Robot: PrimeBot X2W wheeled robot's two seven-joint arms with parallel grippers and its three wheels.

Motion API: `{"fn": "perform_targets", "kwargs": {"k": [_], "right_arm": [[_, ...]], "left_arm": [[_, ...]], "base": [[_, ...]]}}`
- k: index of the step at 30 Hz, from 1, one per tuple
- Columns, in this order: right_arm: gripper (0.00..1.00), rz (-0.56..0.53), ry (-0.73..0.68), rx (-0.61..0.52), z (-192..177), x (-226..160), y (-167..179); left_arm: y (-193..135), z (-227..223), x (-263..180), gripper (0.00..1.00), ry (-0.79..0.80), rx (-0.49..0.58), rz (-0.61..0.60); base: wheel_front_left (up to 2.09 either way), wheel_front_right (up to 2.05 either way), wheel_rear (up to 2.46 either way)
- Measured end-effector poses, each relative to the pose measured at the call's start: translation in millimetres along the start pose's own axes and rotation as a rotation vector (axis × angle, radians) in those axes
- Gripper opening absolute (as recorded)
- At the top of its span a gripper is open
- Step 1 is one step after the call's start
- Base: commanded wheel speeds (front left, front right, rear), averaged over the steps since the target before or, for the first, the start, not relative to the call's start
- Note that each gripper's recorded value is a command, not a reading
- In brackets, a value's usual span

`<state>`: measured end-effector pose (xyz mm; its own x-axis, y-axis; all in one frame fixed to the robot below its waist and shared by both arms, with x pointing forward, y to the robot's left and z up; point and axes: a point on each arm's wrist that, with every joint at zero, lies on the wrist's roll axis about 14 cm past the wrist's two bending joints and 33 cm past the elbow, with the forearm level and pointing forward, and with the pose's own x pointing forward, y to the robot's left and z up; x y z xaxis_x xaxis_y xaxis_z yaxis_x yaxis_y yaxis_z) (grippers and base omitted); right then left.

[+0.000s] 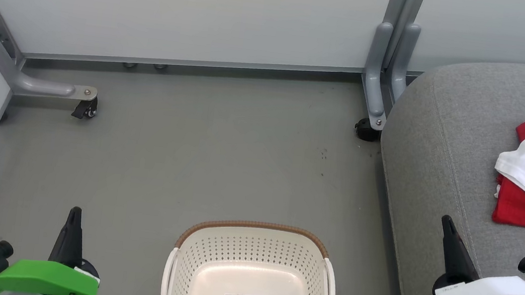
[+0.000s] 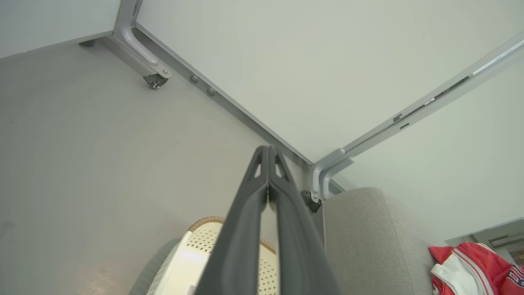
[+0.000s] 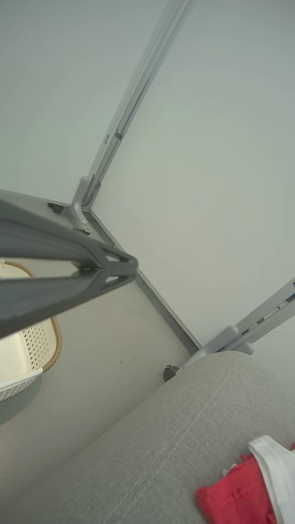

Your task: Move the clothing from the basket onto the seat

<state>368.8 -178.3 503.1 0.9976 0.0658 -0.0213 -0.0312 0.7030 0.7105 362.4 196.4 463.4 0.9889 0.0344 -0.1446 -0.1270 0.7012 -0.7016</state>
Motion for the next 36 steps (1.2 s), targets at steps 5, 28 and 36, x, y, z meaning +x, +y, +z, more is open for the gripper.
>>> {"fn": "perform_targets", "kwargs": {"k": [5,28,36], "right_arm": [[0.00,-0.008,0.001,0.064,-0.4,0.4,-2.7],[0.00,-0.020,-0.018,0.327,4.6,6.9,-7.6],[0.00,-0.018,-0.027,0.404,7.5,9.8,-7.9]], "left_arm": [[-1.3,0.9,1.8,0.00,0.003,-0.065,-0.002],[-7.5,10.5,8.6,0.00,-0.003,-0.328,-0.026],[-11.0,14.4,11.3,0.00,-0.005,-0.402,-0.041]], "base": [[0.00,0.00,0.00],[0.00,0.00,0.00],[0.00,0.00,0.00]]}}
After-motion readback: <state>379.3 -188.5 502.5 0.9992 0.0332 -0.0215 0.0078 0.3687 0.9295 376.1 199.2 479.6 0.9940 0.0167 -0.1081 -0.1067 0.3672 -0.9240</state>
